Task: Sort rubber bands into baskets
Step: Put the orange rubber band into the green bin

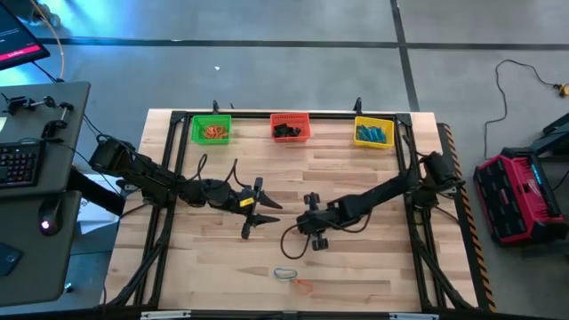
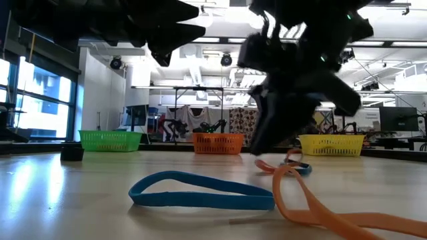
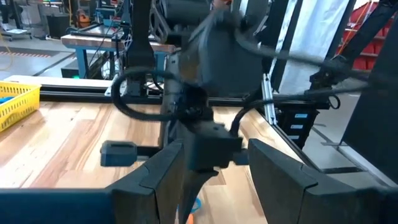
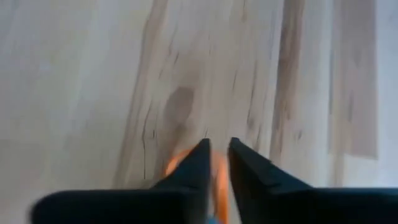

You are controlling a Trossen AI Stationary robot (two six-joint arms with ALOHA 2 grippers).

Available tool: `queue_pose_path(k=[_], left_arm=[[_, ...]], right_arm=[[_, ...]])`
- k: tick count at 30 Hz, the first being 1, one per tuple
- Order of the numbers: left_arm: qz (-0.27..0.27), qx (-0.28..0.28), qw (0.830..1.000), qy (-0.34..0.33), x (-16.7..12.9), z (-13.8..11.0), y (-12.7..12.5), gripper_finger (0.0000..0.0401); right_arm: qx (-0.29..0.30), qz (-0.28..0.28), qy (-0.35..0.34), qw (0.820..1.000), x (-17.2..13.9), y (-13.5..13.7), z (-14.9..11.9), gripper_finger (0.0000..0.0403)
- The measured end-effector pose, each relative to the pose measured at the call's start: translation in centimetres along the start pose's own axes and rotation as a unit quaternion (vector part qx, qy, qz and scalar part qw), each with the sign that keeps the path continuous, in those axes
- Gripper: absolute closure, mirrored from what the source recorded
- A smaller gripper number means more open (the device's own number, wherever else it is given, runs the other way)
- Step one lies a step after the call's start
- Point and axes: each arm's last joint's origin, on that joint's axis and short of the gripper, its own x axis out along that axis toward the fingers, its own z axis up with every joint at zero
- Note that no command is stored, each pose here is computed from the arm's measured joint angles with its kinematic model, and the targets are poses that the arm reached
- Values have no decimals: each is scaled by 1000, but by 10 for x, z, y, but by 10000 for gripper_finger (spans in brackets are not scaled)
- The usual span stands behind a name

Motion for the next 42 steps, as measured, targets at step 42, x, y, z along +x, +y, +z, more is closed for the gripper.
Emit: queue_pose_path(k=[42], left_arm=[[2, 0, 1000, 13, 0, -2, 0, 231]], right_arm=[[-42, 24, 76, 996, 8, -6, 9, 390]])
